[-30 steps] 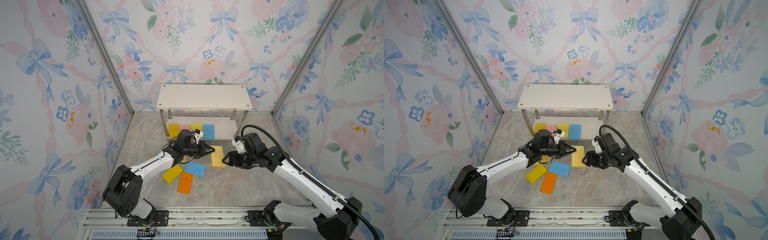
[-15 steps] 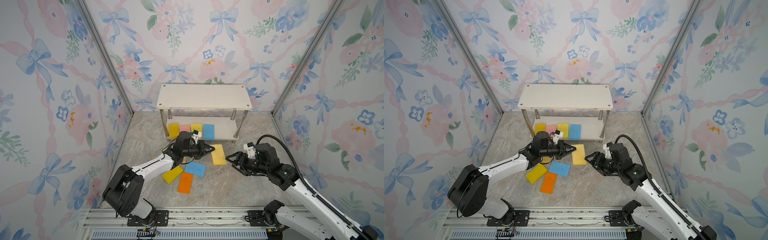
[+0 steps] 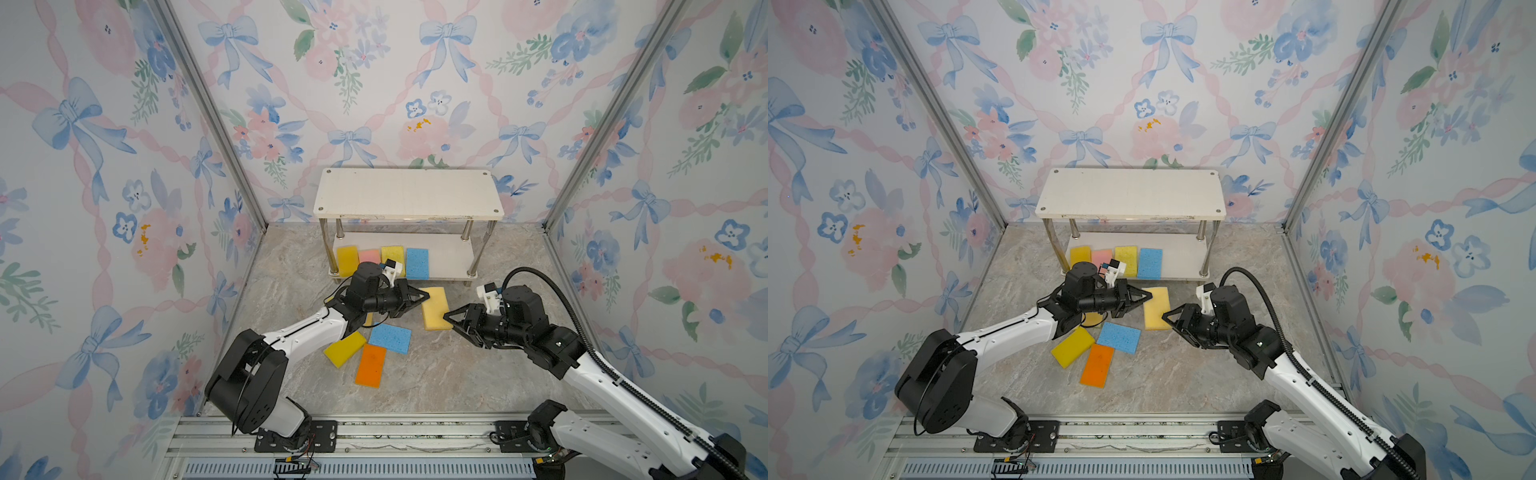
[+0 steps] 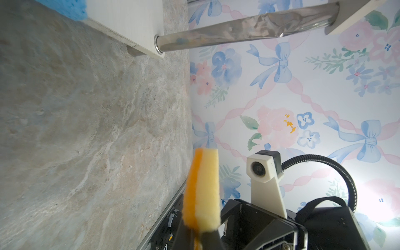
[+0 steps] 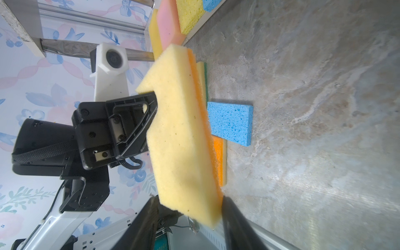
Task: Place and organize the cleaning sponges onto the shelf
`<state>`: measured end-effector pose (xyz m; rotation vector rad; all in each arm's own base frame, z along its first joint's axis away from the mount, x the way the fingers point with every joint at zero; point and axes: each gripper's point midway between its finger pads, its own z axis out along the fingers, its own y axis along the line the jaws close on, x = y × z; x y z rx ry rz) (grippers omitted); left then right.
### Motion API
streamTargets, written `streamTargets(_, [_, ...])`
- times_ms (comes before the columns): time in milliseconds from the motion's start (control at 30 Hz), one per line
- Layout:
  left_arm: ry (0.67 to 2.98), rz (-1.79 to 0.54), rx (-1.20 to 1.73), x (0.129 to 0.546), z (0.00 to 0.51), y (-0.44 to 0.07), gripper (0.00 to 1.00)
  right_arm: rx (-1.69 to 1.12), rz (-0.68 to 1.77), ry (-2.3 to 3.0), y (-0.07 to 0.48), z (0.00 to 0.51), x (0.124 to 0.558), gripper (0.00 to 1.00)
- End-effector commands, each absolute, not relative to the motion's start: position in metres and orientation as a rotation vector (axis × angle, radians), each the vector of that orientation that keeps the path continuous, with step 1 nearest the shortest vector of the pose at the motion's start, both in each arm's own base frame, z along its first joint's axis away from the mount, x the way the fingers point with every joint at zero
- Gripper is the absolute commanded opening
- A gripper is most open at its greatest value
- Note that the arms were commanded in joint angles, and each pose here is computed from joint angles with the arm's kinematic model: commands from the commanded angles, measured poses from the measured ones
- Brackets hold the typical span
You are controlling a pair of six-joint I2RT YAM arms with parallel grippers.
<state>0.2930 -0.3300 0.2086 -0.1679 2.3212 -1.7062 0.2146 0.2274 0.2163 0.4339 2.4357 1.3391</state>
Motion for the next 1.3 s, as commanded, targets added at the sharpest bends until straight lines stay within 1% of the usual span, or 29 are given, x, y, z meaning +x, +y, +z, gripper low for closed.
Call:
streamTargets(0, [2.279,-1.729,-0.151,0.297,0.222,-0.333,0.00,0.426,1.345,2.443,0.230,0.212,0.212,0.48])
streamTargets(733, [2.262,-1.718,-0.166,0.298,0.224,-0.327,0.00,0.464,1.268,2.534,0.228,0.192,0.201,0.47])
streamTargets(1033, [2.256,-1.719,-0.176,0.299,0.226,-0.326,0.00,0.481,1.263,2.535,0.230,0.189,0.205,0.48])
streamTargets(1133, [2.256,-1.722,-0.174,0.298,0.226,-0.326,0.00,0.478,1.266,2.519,0.231,0.192,0.209,0.46])
streamTargets(1267, [2.259,-1.722,-0.178,0.296,0.225,-0.326,0.00,0.480,1.277,2.489,0.232,0.198,0.212,0.38])
